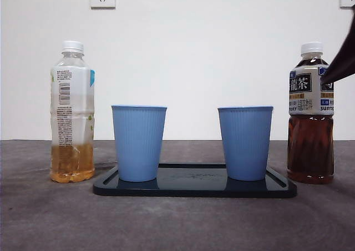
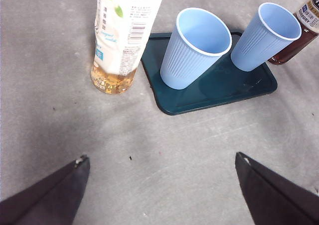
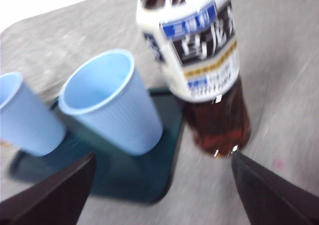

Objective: Pour the drink into the cup

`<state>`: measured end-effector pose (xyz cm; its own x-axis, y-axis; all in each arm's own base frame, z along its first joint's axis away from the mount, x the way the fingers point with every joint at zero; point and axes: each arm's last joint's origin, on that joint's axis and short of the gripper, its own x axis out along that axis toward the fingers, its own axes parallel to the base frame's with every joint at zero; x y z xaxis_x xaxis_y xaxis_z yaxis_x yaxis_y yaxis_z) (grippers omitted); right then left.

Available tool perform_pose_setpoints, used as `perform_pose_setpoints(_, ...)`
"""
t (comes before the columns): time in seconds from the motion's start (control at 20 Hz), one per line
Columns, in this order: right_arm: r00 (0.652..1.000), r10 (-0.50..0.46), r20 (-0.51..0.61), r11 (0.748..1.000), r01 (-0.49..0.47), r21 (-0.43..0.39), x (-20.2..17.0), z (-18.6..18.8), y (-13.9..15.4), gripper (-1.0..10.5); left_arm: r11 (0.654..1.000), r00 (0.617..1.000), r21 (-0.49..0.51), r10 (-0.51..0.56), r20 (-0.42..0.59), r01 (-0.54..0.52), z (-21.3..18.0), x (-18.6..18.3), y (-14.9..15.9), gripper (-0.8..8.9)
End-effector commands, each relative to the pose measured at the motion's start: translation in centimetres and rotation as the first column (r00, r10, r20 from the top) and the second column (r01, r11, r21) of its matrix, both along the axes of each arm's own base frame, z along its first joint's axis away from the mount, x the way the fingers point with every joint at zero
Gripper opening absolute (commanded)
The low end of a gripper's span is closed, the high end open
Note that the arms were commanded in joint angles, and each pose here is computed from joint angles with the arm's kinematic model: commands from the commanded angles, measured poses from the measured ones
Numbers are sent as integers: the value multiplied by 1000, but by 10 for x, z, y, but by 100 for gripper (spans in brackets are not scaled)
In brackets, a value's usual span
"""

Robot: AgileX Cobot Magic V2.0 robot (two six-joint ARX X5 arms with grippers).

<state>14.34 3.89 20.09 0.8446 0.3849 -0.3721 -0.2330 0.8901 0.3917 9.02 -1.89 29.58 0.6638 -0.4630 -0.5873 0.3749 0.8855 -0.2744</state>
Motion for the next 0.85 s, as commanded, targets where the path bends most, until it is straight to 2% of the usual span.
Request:
perform_pose_setpoints(0.05,1000,5,21,998,-4,-63,11,-4,4,434,1000,1000,-5,-7,29,7,7,0,0,471)
perform_pose_setpoints(0.3,998,2,63,994,5,-112,36,-14,10,434,1000,1000,-5,-7,27,7,7,0,0,471)
perform_pose_setpoints(0.85,984,-51,171,988,75,-138,72,-36,16,434,1000,1000,-4,-7,27,7,7,0,0,470)
